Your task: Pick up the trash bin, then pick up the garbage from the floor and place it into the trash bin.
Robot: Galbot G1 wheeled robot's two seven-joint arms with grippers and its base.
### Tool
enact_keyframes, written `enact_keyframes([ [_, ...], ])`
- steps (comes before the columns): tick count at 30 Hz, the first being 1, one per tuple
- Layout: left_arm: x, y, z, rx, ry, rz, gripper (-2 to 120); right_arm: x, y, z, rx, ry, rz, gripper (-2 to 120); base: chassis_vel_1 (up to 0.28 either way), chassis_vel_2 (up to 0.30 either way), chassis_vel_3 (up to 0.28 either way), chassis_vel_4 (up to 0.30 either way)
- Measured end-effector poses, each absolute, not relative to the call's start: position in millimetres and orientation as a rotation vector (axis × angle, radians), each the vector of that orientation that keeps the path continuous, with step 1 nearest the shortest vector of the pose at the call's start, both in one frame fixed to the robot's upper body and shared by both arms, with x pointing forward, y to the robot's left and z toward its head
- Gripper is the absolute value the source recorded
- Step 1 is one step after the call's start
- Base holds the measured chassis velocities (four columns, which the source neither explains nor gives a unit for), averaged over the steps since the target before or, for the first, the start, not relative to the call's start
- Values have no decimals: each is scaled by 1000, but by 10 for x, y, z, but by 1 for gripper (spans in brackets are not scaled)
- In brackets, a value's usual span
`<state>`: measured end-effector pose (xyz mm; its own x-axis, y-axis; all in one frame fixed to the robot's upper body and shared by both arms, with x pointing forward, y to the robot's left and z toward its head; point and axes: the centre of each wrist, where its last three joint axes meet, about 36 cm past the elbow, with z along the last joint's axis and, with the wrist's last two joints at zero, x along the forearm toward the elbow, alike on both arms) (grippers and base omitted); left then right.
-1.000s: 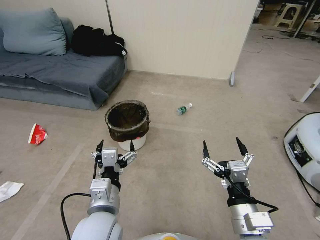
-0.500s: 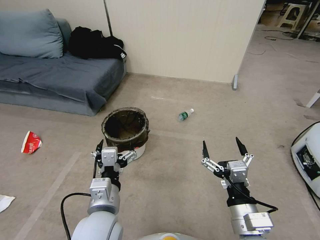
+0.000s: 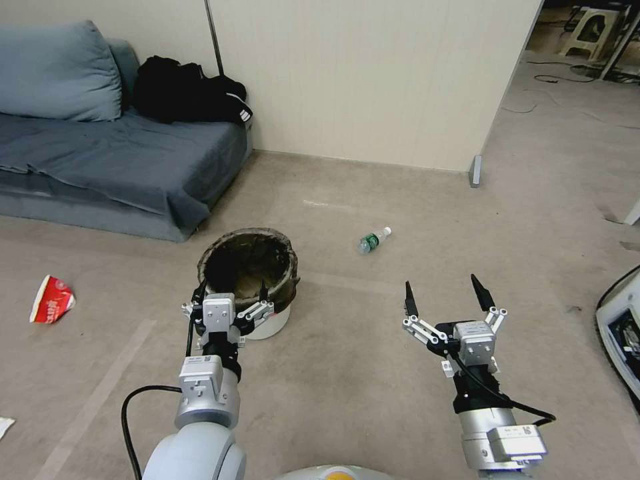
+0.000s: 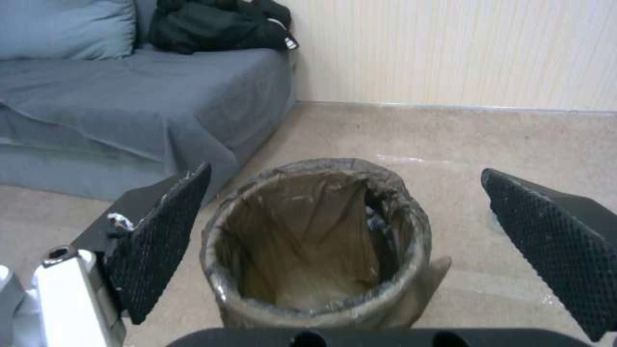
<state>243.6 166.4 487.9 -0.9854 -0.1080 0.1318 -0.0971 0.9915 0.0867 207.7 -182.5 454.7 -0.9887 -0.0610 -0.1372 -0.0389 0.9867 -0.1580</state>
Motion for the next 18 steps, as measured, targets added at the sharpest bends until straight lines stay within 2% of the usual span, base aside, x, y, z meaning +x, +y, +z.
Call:
enact_keyframes([
  [18, 2438, 1671, 4883, 161, -3000, -120, 100, 2076, -1823, 4547, -76, 2990, -231, 100, -88, 91, 86, -86],
])
